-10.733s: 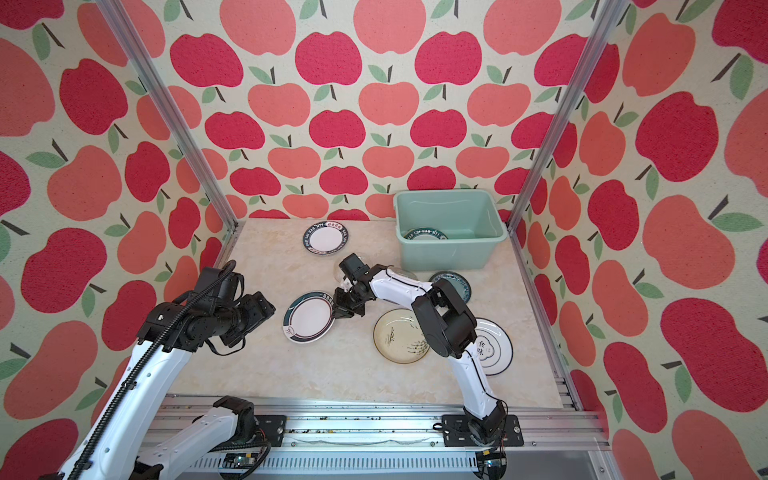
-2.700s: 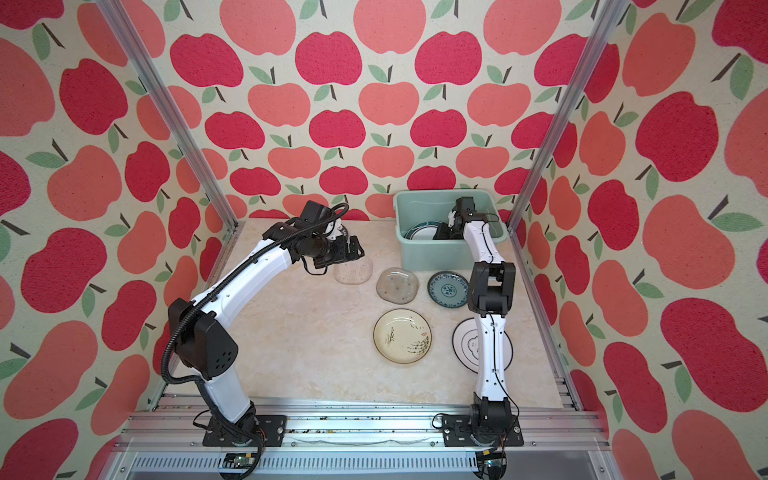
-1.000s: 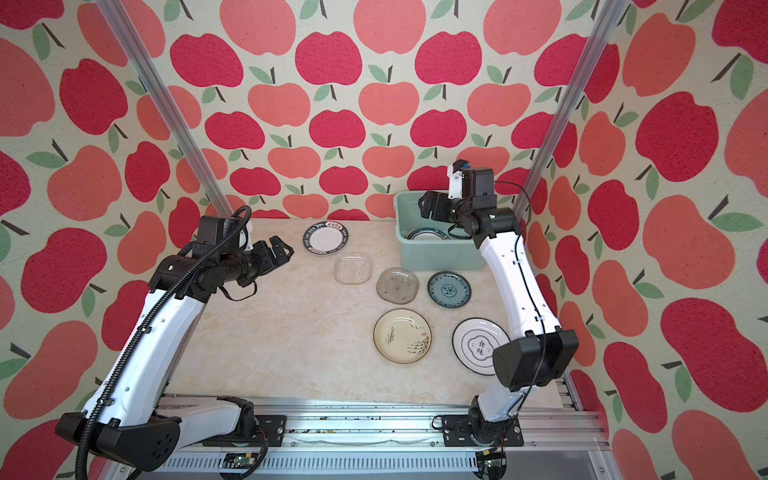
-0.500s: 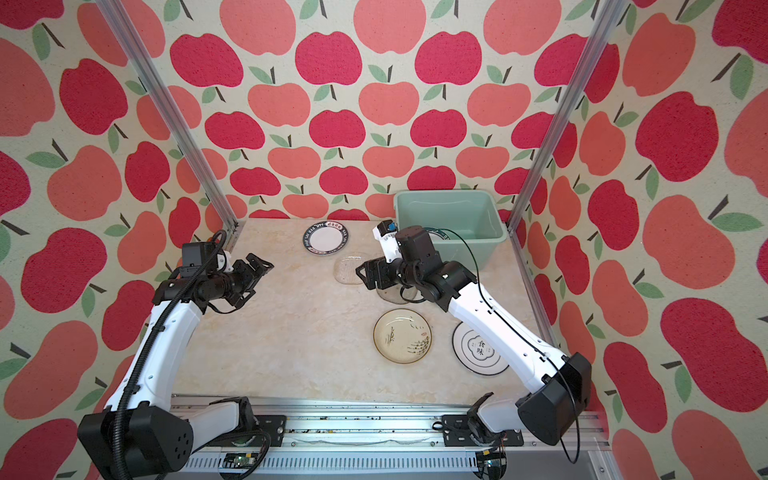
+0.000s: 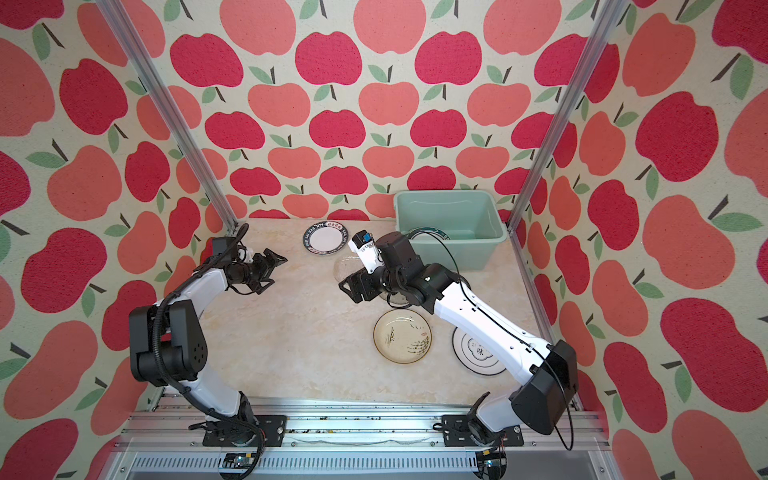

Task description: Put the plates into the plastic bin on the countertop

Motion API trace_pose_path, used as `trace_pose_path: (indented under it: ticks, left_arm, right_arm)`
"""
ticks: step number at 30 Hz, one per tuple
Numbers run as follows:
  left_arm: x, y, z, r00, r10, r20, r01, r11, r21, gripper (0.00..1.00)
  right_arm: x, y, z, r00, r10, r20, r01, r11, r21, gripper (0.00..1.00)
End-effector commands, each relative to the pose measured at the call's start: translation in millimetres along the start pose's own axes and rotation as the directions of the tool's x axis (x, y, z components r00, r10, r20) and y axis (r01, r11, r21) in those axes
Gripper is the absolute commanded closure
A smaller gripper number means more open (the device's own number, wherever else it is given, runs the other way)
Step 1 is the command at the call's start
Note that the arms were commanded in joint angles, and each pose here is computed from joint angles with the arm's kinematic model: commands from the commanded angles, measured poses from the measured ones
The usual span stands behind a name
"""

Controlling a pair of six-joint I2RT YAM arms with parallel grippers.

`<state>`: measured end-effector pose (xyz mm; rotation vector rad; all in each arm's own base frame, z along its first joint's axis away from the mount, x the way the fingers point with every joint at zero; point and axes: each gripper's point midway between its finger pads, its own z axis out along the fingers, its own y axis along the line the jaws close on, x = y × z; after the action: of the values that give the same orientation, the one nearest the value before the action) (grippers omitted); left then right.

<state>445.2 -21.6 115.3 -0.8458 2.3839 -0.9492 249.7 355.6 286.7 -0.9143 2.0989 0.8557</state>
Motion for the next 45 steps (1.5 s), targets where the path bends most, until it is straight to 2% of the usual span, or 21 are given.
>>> trace_pose_path:
  ticks: [1, 11, 18, 28, 36, 45]
  left_arm:
    - [-34, -26, 18, 0.996, 0.079, 0.045, -0.084, 0.99, 0.117, 0.08]
    - [-63, -14, 91, 0.998, 0.065, 0.009, -0.066, 0.988, 0.138, 0.16]
    - [-63, -20, 130, 0.997, 0.072, -0.021, -0.068, 0.985, 0.161, 0.18]
    - [-51, -23, 172, 0.998, 0.04, -0.057, -0.031, 0.988, 0.149, 0.31]
    - [-41, -7, 198, 0.997, -0.043, -0.062, 0.049, 0.994, 0.103, 0.46]
    - [-26, 11, 208, 0.995, -0.087, -0.058, 0.09, 0.995, 0.049, 0.72]
  right_arm:
    - [4, 6, 3, 1.0, -0.005, -0.025, 0.004, 1.0, -0.031, 0.19]
    - [17, -6, 24, 0.997, 0.051, -0.056, -0.051, 0.999, 0.002, 0.21]
    - [23, -9, 42, 0.994, 0.069, -0.084, -0.07, 0.998, -0.009, 0.21]
    - [22, -13, 56, 0.992, 0.085, -0.09, -0.087, 0.996, -0.01, 0.22]
    - [22, -19, 57, 0.99, 0.111, -0.084, -0.111, 0.994, 0.01, 0.24]
    - [19, -23, 59, 0.989, 0.127, -0.078, -0.126, 0.992, 0.021, 0.25]
